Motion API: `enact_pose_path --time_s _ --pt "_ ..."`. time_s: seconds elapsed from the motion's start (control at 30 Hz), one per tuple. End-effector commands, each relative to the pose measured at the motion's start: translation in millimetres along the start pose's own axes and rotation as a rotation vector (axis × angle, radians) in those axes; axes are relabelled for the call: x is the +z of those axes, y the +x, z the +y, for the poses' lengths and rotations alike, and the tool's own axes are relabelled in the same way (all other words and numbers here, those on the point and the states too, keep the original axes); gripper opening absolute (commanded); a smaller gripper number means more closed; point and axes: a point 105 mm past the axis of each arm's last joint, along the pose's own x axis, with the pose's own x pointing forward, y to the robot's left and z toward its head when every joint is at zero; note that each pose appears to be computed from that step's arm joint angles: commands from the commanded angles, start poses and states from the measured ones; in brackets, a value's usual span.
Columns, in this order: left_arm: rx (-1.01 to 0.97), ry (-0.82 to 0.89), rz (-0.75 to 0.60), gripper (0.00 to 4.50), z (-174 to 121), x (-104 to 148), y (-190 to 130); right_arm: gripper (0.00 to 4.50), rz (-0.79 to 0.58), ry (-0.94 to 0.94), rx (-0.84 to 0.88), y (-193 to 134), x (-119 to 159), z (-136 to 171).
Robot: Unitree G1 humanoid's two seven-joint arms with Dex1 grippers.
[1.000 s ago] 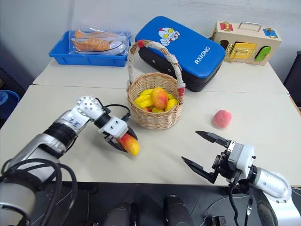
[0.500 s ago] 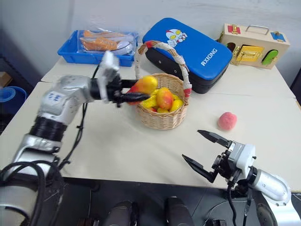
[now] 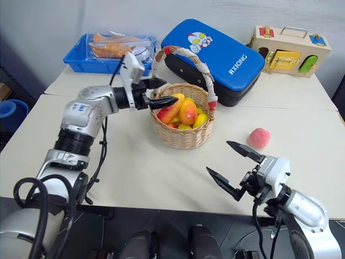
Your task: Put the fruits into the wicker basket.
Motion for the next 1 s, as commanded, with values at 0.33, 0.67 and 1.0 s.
enact_pose_path --time_s 0.33,0.67,1.0 --pt "-0.194 0.192 0.133 4.48 -44.0 -42.0 -155.8 4.5 0.225 -0.076 -0.542 -144.3 -39.3 -56.4" --pt "-0.213 0.2 0.054 4.48 -73.7 -34.3 -138.1 4.5 0.234 0.004 -0.432 -61.9 -42.1 -132.4" --pt "-0.226 0.203 0.039 4.48 -83.5 -29.0 -126.8 4.5 0.517 0.3 -0.351 19.9 -70.2 -180.8"
